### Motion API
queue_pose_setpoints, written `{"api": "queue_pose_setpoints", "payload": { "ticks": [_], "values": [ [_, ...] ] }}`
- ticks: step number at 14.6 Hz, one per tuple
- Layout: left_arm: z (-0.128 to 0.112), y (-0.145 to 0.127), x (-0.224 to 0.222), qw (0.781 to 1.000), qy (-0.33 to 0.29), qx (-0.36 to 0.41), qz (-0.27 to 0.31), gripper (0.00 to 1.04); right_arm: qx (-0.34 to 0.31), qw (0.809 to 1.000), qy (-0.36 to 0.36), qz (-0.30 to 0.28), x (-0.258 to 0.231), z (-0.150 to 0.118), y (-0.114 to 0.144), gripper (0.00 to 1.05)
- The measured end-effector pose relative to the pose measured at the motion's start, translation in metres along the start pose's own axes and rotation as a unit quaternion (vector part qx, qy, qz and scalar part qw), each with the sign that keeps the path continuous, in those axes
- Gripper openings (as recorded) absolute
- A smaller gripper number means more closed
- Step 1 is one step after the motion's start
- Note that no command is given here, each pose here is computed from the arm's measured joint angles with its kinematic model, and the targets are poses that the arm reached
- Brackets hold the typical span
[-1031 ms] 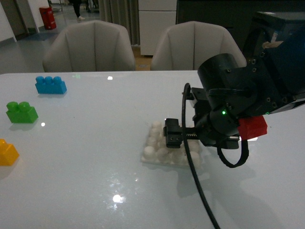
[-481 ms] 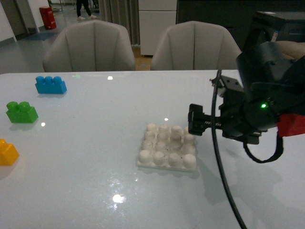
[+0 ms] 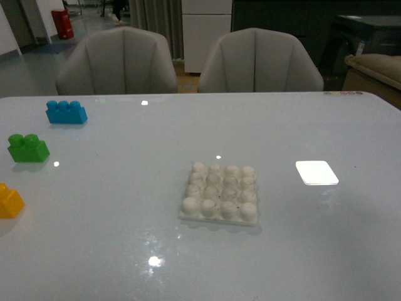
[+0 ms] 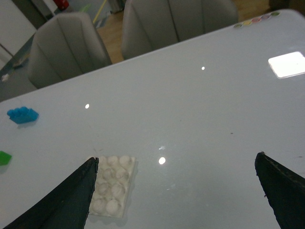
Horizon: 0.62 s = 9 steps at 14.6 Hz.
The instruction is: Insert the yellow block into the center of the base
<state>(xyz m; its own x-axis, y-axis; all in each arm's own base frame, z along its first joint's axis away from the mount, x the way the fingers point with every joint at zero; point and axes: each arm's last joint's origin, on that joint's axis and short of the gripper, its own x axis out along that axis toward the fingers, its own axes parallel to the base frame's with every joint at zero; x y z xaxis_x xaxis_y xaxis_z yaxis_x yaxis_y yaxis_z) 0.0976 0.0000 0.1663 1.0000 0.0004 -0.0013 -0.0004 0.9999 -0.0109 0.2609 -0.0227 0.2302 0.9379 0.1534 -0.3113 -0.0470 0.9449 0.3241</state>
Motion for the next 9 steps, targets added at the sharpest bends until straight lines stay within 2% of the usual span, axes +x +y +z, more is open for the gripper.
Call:
{"api": "queue_pose_setpoints", "payload": {
  "ticks": [4, 5, 7, 9],
  "values": [
    [0.000, 0.000, 0.000, 1.000, 0.000, 0.000, 0.000, 0.98, -0.002, 0.999, -0.039, -0.010, -0.045, 0.008, -0.005, 0.98],
    [0.000, 0.000, 0.000, 1.000, 0.000, 0.000, 0.000, 0.98, -0.020, 0.997, -0.074, -0.015, -0.057, 0.010, -0.005, 0.96],
    [0.000, 0.000, 0.000, 1.000, 0.000, 0.000, 0.000, 0.98, -0.056, 0.989, -0.132, -0.032, -0.074, 0.011, -0.004, 0.89],
    [0.000, 0.000, 0.000, 1.000, 0.000, 0.000, 0.000, 0.98, -0.096, 0.982, -0.156, -0.047, -0.097, 0.002, -0.003, 0.78]
  ]
}}
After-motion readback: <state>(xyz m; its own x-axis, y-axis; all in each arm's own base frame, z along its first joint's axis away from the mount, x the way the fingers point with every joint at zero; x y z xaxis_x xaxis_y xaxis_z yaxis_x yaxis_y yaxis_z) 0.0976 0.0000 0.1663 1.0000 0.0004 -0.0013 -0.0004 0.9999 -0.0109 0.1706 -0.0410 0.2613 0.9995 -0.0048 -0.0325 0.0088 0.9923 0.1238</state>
